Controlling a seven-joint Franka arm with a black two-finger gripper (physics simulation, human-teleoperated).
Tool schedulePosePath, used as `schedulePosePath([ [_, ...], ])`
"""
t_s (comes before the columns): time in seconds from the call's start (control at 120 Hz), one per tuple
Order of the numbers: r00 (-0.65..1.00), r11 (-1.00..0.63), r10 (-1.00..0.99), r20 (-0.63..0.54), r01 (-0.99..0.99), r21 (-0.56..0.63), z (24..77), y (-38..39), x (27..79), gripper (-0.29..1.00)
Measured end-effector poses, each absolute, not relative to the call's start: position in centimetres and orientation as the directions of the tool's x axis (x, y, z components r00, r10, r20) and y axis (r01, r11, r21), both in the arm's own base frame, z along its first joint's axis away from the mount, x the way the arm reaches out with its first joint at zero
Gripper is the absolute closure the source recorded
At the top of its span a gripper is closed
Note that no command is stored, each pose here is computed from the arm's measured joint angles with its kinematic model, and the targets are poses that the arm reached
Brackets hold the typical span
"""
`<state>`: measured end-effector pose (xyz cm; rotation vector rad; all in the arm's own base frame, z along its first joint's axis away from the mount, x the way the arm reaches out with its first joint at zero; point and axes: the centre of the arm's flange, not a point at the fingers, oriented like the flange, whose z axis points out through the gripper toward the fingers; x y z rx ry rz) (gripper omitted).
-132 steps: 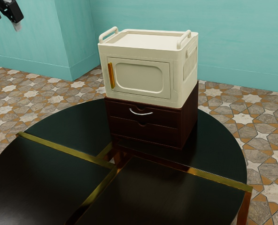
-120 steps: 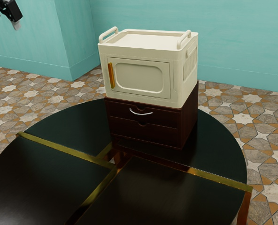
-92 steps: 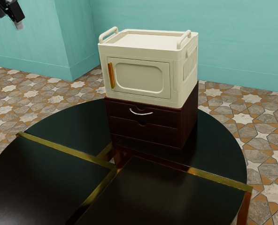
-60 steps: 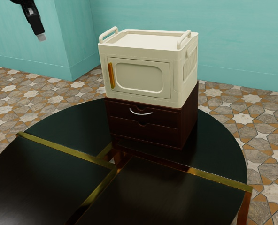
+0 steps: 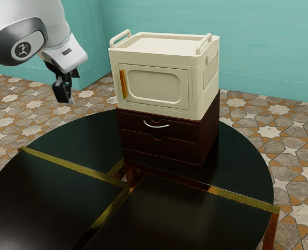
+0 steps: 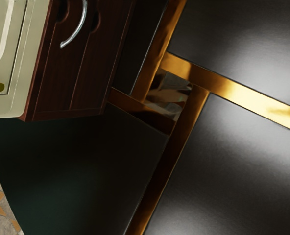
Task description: Pull the drawer handle with one arm to open the drawer
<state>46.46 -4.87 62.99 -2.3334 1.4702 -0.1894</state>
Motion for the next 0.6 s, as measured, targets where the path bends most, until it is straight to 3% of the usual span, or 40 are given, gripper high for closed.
schedulePosePath([
  [0.267, 0.311, -0.255, -0.947, -0.082, -0.882, -0.396, 56.6, -7.0, 49.2, 0.0],
  [0.6, 0.216, -0.166, -0.974, -0.069, -0.886, -0.434, 53.5, -8.8, 53.4, 0.0],
])
